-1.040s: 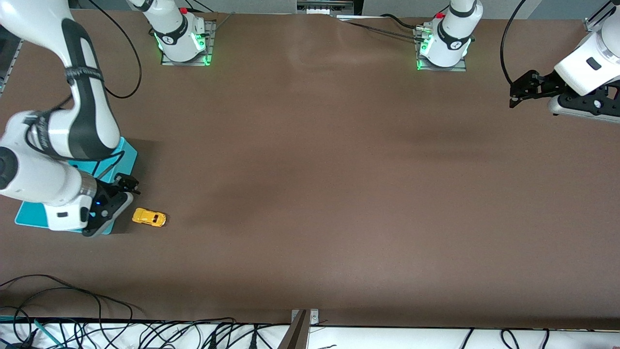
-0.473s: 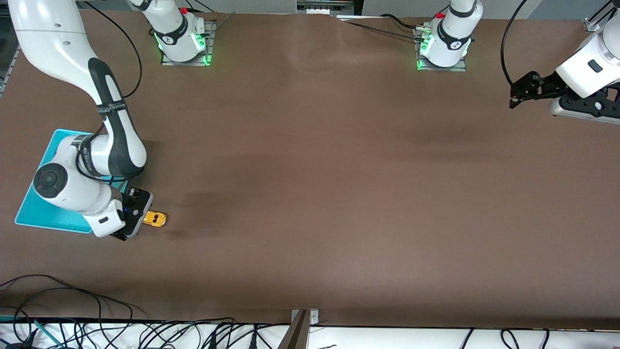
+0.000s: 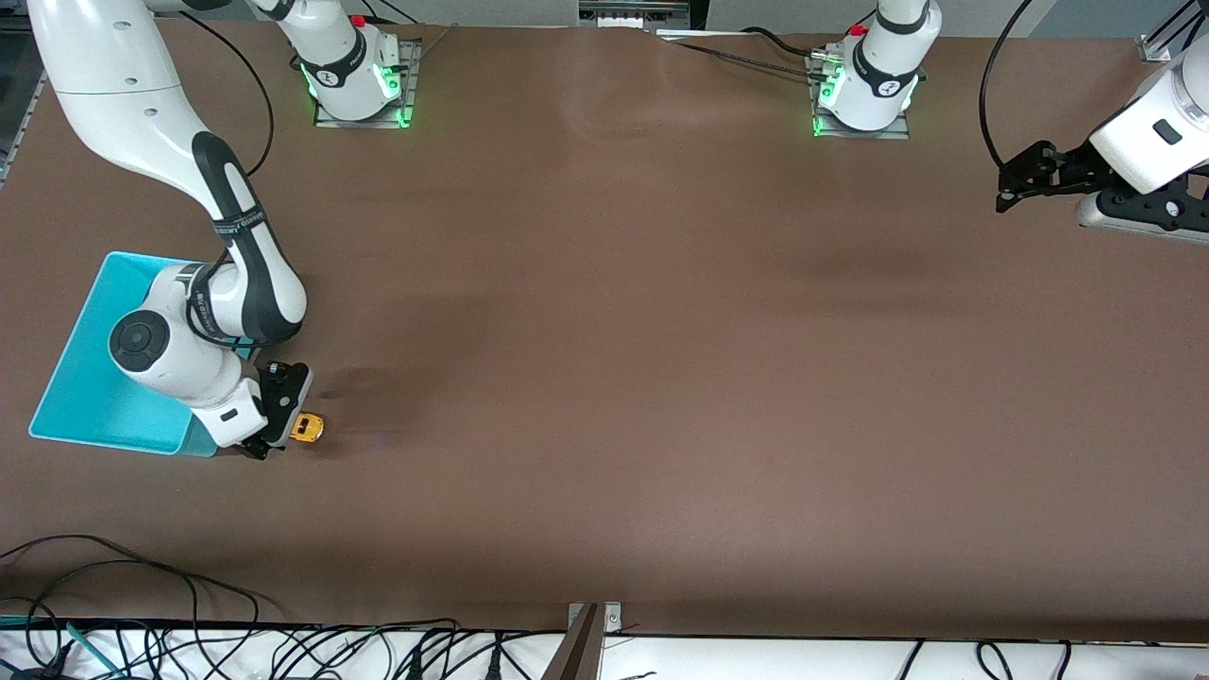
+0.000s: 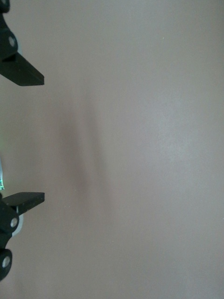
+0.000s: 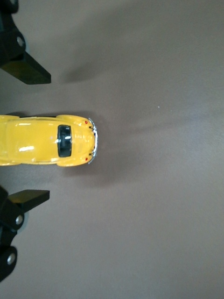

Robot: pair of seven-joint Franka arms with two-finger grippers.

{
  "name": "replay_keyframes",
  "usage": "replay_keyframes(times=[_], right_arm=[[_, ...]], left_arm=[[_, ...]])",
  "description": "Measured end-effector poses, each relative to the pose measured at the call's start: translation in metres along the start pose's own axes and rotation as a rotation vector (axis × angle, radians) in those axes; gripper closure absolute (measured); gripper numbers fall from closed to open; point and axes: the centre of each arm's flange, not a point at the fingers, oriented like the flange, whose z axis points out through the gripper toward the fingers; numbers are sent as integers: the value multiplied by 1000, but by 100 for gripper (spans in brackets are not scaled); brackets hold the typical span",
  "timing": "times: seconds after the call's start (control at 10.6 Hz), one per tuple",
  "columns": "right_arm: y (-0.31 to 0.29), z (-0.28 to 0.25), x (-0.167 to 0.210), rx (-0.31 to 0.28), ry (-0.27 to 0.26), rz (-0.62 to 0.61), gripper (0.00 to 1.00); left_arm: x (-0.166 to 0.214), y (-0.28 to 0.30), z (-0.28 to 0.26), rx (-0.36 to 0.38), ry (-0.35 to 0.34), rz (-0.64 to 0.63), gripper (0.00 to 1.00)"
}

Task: Wind up and store yellow beetle car
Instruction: 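Lower the right gripper and grasp the yellow car, then lift the car with the right gripper over the turquoise bin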

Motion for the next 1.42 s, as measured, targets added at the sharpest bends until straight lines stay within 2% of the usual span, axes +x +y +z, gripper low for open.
replay_keyframes(times=[0.28,0.38,0.57,0.66,0.85,0.95,1.42], right_arm=[[-8,12,-2,-7,1,-3,3],[-9,14,-3,-7,1,-10,12],[-8,14,-5,-11,1,-26,46],[-6,11,-5,-16,2,-30,51],[-3,-5,-4,-8,1,-35,51],[-2,-21,-4,18,-2,-49,51],[-14,-164,-9,134,-8,-211,51]], left_arm=[[0,0,0,0,-1,0,0],[1,0,1,-1,-3,0,0],[1,0,2,-1,-5,0,0],[1,0,2,-1,-5,-1,0],[1,0,1,-1,-3,-1,0],[1,-1,1,-1,-3,-1,0],[1,-1,1,-1,-2,-2,0]])
